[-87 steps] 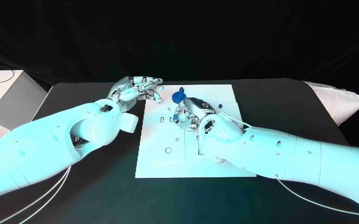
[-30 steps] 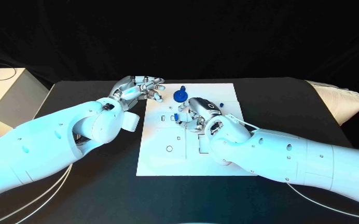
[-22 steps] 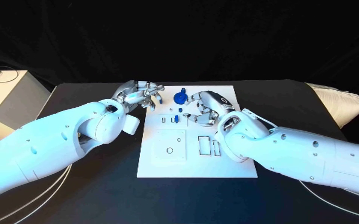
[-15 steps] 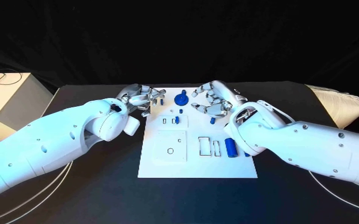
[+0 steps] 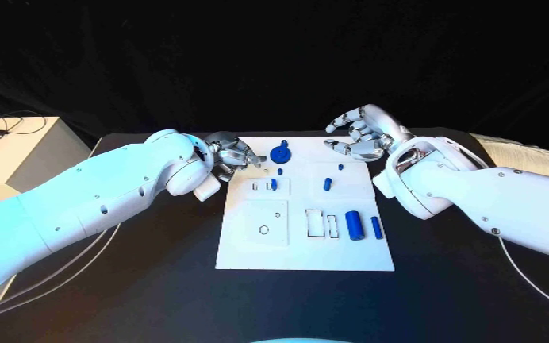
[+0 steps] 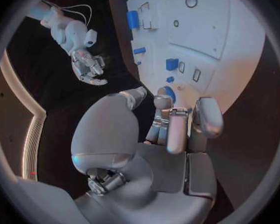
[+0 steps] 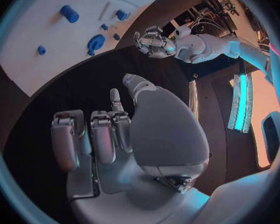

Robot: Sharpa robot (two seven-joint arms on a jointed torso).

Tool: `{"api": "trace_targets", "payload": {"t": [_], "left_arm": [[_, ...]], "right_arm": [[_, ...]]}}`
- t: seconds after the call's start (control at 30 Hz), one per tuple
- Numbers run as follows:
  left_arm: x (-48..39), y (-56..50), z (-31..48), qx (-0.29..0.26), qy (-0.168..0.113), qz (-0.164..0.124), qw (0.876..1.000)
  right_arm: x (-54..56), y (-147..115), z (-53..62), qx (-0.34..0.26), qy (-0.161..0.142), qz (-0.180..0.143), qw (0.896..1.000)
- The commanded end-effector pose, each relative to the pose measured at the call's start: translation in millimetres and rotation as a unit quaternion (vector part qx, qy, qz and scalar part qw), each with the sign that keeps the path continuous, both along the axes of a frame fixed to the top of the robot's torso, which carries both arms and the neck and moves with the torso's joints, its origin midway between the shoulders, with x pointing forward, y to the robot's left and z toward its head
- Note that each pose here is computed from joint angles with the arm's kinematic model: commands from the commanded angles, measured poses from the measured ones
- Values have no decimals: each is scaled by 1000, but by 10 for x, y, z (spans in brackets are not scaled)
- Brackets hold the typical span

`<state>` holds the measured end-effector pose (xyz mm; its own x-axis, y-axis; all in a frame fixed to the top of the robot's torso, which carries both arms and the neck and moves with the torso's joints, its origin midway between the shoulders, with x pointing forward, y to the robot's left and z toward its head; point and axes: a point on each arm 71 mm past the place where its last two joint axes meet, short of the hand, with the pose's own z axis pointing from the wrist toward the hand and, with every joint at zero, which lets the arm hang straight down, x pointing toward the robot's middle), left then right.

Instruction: Assemble the parts on the task board

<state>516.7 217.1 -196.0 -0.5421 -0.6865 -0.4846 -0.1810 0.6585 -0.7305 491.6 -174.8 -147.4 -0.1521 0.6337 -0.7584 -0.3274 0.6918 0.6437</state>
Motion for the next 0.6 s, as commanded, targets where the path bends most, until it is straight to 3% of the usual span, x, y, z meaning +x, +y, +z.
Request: {"api": "trace_targets", "payload": {"t": [0.03, 0.27, 0.6], "left_arm": [[29, -39, -41, 84, 26, -35, 995], [123, -165, -50, 140, 29, -64, 988], [199, -277, -57, 171, 42, -91, 980]], "right_arm": [[35, -75, -23, 9, 27, -9, 1000], [81, -186, -8, 5, 27, -28, 999], [125, -261, 24, -1, 24, -48, 999]]}}
